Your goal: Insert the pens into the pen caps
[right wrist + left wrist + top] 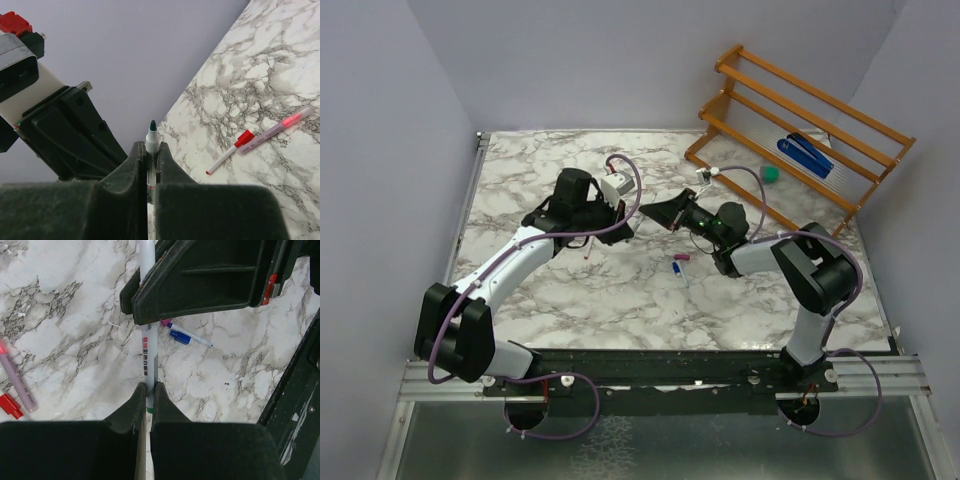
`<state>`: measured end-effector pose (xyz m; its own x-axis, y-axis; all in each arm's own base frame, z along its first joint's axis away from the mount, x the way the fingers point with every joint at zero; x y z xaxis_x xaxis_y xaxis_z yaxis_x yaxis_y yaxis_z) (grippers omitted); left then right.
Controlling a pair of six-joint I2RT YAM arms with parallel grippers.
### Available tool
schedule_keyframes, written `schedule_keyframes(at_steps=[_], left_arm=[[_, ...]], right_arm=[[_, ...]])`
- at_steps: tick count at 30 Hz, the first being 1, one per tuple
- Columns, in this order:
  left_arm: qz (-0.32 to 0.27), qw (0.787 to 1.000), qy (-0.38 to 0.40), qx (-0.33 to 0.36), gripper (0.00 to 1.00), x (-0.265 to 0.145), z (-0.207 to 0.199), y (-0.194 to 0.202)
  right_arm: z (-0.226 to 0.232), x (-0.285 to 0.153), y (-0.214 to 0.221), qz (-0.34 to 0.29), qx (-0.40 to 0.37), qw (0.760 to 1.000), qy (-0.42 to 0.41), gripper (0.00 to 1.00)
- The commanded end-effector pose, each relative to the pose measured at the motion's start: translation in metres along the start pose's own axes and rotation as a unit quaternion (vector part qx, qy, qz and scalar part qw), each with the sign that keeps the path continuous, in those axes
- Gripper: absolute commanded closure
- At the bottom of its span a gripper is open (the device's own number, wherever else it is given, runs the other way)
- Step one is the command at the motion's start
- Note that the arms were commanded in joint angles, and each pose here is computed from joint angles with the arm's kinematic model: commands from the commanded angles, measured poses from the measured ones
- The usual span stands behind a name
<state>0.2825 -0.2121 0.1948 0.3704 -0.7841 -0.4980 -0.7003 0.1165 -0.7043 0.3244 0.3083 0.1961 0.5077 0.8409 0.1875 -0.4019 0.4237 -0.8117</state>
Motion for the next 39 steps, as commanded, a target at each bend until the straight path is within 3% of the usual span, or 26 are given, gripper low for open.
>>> schedule_keyframes(at_steps=[1, 3, 6, 19, 21, 22, 23, 26, 28, 31, 34, 39], left_arm=[[0.011, 1.000, 0.029, -0.007, 0.98, 0.006, -0.004, 0.009], [0.020, 0.999, 0.030, -0.014, 0.83, 0.010, -0.001, 0.014], [0.026, 0.999, 0.030, -0.018, 0.75, 0.014, 0.001, 0.018], [0.015, 1.000, 0.021, -0.015, 0.71, 0.018, 0.005, 0.015], [0.005, 1.000, 0.014, -0.012, 0.74, 0.018, 0.006, 0.011], [-0.001, 1.000, 0.008, -0.009, 0.90, 0.018, 0.007, 0.009], [-0.007, 1.000, 0.001, -0.007, 1.00, 0.017, 0.009, 0.006], [-0.027, 1.000, -0.011, -0.011, 1.00, 0.014, 0.009, 0.003], [-0.038, 0.999, -0.017, -0.009, 1.00, 0.011, 0.010, 0.002], [-0.041, 0.999, -0.025, -0.008, 1.00, 0.008, 0.010, 0.002], [-0.033, 0.999, -0.037, -0.010, 1.00, 0.006, 0.013, 0.008], [-0.033, 0.998, -0.061, -0.010, 1.00, 0.000, 0.021, 0.014]], right_arm=[[0.003, 0.005, 0.006, 0.005, 0.003, 1.000, -0.023, 0.99], [0.004, 0.006, 0.005, 0.005, 0.003, 1.000, -0.025, 0.99], [0.005, 0.008, 0.004, 0.004, 0.000, 1.000, -0.029, 0.99], [0.011, 0.012, 0.009, 0.011, 0.003, 0.999, -0.046, 1.00], [0.011, 0.013, 0.012, 0.016, 0.006, 0.999, -0.050, 0.99], [0.012, 0.013, 0.012, 0.016, 0.007, 0.998, -0.053, 0.99], [0.012, 0.013, 0.013, 0.018, 0.008, 0.998, -0.054, 0.99], [0.015, 0.015, 0.016, 0.028, 0.008, 0.997, -0.066, 0.99], [0.016, 0.017, 0.017, 0.034, 0.009, 0.997, -0.075, 0.83], [0.014, 0.017, 0.020, 0.042, 0.008, 0.997, -0.071, 0.48], [0.010, 0.017, 0.018, 0.054, -0.015, 0.997, -0.045, 0.24], [0.011, 0.005, -0.010, 0.054, -0.081, 0.995, 0.032, 0.06]])
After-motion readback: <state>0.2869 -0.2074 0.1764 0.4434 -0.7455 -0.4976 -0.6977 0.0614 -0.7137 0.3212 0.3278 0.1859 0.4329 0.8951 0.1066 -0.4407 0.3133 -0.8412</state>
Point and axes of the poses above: each gripper's point midway between its finger pads, its own x axis out along the fingers, its own z axis along the line the jaws close on, y = z × x, the point moved 4 cm from there along -x, back along the fingers, and after that the axes turned 15 degrees about -x, right-handed, at the moved point
